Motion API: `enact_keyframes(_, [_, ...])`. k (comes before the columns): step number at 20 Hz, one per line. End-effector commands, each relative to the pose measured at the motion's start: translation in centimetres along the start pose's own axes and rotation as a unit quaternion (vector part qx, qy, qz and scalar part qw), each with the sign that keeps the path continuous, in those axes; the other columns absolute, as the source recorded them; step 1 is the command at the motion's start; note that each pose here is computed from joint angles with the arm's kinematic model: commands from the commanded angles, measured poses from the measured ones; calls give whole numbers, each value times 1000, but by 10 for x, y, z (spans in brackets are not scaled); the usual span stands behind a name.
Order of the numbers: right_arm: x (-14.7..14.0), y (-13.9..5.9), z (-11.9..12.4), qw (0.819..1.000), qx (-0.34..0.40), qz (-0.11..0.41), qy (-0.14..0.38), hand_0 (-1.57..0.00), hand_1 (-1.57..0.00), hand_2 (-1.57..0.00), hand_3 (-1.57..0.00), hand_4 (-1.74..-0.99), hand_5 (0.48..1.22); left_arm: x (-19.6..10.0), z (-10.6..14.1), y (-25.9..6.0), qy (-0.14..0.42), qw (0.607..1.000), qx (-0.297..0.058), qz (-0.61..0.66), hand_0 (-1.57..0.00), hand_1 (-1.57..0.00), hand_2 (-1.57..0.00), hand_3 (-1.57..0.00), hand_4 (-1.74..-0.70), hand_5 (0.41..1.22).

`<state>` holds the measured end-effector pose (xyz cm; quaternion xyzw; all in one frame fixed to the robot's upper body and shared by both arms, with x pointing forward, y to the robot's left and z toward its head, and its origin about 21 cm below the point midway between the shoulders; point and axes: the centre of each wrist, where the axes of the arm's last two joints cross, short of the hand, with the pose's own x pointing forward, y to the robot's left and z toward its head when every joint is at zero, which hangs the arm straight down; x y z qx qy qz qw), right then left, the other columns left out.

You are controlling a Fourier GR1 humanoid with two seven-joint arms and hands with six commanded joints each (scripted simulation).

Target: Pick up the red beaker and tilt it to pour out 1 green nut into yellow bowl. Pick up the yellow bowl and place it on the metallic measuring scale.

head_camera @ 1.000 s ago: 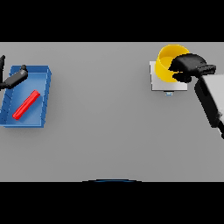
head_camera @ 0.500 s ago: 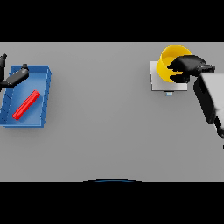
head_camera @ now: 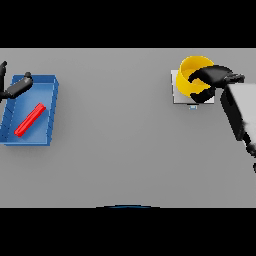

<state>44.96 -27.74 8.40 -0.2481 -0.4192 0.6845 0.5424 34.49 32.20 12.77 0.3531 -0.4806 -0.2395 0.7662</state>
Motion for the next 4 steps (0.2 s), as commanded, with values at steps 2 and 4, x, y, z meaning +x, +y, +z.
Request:
enact_keyframes(2, [0,1,-2,1000,2,2,8,-83,-73,-173,-387,-1325,737,3,-1,-5,1,1000,-7,8,1,1,1,1,-816,733])
enact_keyframes(4, [2,-3,-3,1000,6,7,3,-53,-47,-115,-348,-1308,733,3,-2,2,0,1000,-1,7,1,1,1,1,-821,734])
